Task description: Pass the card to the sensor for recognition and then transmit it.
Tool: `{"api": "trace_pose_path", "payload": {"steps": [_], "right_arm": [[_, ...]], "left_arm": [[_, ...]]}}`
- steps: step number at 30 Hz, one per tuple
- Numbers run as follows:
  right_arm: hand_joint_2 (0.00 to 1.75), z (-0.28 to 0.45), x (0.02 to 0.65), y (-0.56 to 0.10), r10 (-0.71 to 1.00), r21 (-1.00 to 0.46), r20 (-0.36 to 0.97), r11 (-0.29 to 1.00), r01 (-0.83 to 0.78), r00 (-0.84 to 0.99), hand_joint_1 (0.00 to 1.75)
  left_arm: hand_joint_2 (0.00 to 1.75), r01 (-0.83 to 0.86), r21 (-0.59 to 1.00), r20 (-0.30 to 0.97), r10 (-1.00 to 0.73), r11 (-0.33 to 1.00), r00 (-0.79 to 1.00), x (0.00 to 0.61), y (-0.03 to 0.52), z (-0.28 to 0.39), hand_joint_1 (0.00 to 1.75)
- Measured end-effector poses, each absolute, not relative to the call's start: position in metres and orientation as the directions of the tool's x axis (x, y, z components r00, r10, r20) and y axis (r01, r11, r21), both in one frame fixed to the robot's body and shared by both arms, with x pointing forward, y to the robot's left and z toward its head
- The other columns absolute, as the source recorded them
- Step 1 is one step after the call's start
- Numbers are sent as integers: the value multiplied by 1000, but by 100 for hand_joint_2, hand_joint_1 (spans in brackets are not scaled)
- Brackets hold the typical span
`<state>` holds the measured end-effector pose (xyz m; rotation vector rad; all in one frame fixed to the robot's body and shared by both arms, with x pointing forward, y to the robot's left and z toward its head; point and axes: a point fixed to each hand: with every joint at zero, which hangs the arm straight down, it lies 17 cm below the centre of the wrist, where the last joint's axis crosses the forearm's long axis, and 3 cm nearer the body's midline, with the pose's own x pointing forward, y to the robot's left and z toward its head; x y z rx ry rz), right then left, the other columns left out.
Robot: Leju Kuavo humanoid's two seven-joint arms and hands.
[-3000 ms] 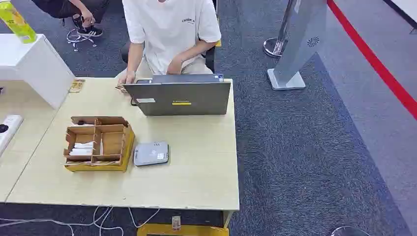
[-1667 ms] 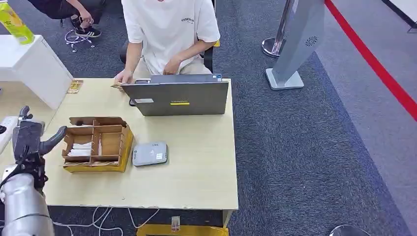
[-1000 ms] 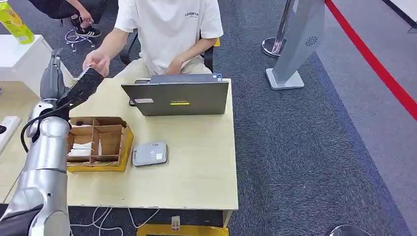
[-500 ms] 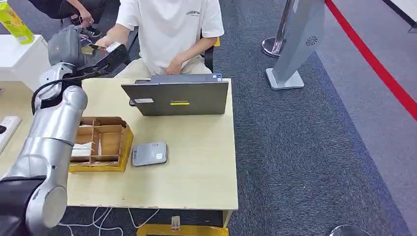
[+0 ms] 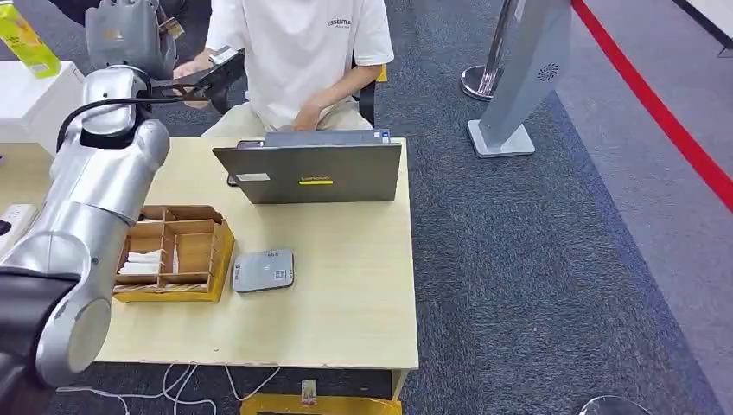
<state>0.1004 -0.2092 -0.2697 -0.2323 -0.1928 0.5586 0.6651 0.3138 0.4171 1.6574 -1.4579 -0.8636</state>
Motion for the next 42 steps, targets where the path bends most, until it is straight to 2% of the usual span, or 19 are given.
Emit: {"api": "trace_pose_path", "payload": {"steps": [12,18,24,33,42], "right_arm": [[0,-269,103,-205,564,-265,123,811,-521,816,0],[0,-269,103,-203,565,-264,124,811,-522,816,0],[0,-269,104,-206,549,-274,123,820,-503,827,0],[0,-270,94,-215,462,-295,110,861,-415,880,0],[0,-270,89,-220,403,-302,100,884,-358,910,0]], "left_arm": [[175,-494,869,-20,-999,-31,28,665,257,412,175],[175,-499,866,-19,-1000,-20,8,664,247,413,175],[175,-545,834,16,-991,86,-131,652,213,411,175],[175,-615,733,19,-913,290,-408,542,143,383,175],[175,-629,688,-39,-847,363,-531,451,131,362,175]]}}
